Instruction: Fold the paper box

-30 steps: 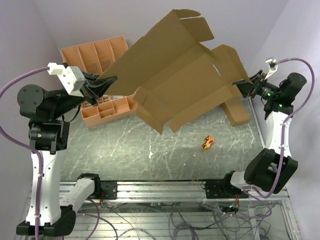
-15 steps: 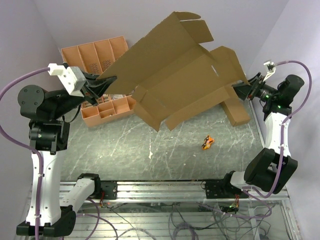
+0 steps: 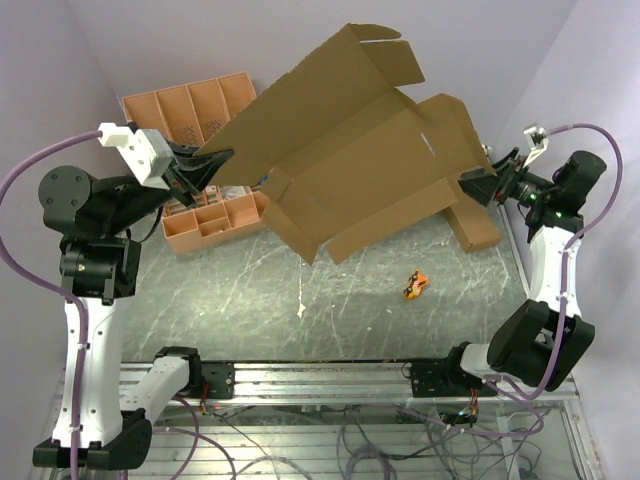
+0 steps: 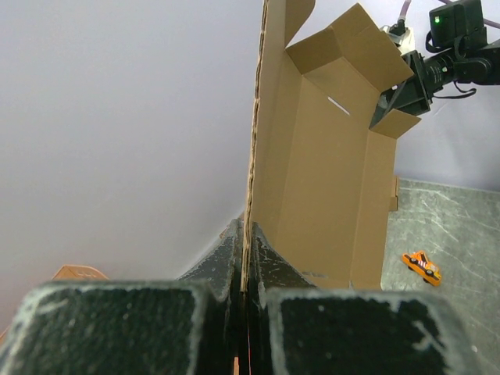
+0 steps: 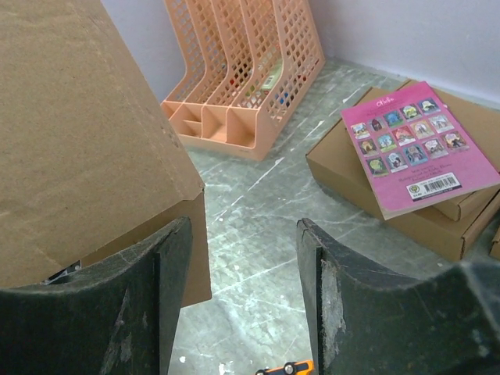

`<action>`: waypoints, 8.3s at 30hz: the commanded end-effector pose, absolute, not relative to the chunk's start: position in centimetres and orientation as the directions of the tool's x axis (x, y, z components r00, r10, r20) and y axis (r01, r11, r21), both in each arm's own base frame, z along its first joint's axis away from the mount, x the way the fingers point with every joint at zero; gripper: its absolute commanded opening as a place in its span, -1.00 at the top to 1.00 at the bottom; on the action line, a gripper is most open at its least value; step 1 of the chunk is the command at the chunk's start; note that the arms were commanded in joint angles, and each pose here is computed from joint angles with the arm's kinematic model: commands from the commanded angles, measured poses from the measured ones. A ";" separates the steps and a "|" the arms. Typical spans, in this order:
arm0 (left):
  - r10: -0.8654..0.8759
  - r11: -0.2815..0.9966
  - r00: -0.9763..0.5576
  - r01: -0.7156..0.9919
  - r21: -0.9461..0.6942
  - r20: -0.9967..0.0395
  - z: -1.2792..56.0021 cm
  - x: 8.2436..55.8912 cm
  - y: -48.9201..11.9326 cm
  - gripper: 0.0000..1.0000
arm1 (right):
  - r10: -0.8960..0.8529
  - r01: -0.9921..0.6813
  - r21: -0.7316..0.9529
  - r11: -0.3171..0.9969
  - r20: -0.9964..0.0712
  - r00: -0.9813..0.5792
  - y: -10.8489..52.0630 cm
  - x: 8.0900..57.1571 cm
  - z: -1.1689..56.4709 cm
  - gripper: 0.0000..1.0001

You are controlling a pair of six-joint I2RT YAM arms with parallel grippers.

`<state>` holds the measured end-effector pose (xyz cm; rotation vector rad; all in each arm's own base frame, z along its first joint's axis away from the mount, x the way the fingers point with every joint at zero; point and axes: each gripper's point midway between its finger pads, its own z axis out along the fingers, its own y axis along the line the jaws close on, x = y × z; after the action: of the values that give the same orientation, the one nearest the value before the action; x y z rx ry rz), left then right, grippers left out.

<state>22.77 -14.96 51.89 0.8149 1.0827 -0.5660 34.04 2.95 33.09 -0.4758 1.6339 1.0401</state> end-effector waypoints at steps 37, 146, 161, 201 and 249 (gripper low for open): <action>-0.107 0.607 0.458 0.733 0.307 -0.883 55.2 21.9 -14.9 0.86 | 0.271 -0.775 0.491 0.398 -0.870 -0.412 7.9 33.5 30.9 0.09; -0.102 0.544 0.379 0.795 0.267 -0.920 51.4 23.0 -15.8 0.86 | -0.235 -0.735 -0.119 0.668 -0.970 -0.056 1.5 34.1 32.2 -0.68; -0.139 0.568 0.256 0.812 0.135 -0.957 48.4 23.5 -15.5 0.86 | -0.277 -0.863 -0.284 0.418 -0.944 0.176 8.7 31.0 31.8 -0.99; -0.116 0.484 0.277 0.854 0.189 -0.954 47.0 22.5 -16.5 0.86 | -0.352 -0.755 -0.338 0.562 -0.924 0.151 6.7 37.5 29.1 0.78; -0.391 0.190 -0.603 0.686 -0.702 -0.695 38.8 29.6 -18.9 0.86 | -0.054 -0.739 -0.006 0.673 -0.998 -0.042 11.4 38.6 23.4 1.00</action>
<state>31.01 -17.82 38.27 0.2715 1.6152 -1.4651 38.41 10.44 23.91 -0.7219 1.5285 0.6063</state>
